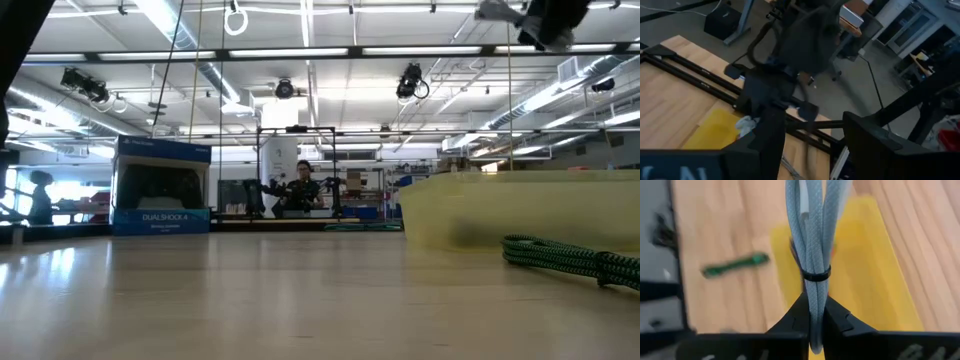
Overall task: Pick and place USB-C Cables
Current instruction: Put the light blue charger cable into the yellow bin, then put the green charger cable into the yellow bin
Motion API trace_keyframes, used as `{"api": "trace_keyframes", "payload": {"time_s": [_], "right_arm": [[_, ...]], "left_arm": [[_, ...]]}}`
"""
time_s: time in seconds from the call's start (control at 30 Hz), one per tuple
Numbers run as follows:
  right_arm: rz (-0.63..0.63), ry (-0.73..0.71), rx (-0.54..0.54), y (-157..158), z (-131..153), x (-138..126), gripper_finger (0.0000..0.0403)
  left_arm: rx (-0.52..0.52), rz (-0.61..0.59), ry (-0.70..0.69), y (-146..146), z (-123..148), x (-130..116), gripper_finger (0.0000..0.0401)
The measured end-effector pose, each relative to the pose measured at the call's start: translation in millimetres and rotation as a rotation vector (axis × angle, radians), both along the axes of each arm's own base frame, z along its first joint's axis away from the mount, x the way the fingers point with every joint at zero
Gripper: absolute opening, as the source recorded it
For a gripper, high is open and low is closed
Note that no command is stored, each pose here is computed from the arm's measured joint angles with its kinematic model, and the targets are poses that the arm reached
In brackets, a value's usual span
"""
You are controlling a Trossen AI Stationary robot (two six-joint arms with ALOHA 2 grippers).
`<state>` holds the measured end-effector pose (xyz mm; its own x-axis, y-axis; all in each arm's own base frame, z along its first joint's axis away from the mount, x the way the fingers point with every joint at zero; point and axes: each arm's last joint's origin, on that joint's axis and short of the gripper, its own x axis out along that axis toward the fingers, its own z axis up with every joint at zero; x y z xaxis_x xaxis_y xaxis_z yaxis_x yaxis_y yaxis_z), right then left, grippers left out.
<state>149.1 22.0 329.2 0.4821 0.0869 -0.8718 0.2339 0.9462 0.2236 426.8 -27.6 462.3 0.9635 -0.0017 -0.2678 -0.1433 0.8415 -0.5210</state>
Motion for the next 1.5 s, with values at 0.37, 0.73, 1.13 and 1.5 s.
{"api": "trace_keyframes", "payload": {"time_s": [0.37, 0.73, 1.13, 1.5], "right_arm": [[0.165, 0.248, 0.054, 1.8, -34.8, 43.4, 0.0021], [0.150, 0.406, 0.054, -7.4, -70.1, 78.6, 0.0090], [0.089, 0.409, 0.059, -9.9, -59.4, 64.9, 0.0221], [0.000, 0.207, 0.253, -7.9, -7.4, -2.8, 0.0225]], "left_arm": [[-0.140, 0.181, 0.086, -24.6, -15.9, -1.2, 0.0199], [-0.209, 0.303, 0.239, -59.0, -32.2, -17.0, 0.0199], [-0.256, 0.519, 0.440, -69.5, -67.9, -22.3, 0.0199], [-0.422, 0.398, 0.550, -93.2, -137.6, 33.2, 0.0199]]}}
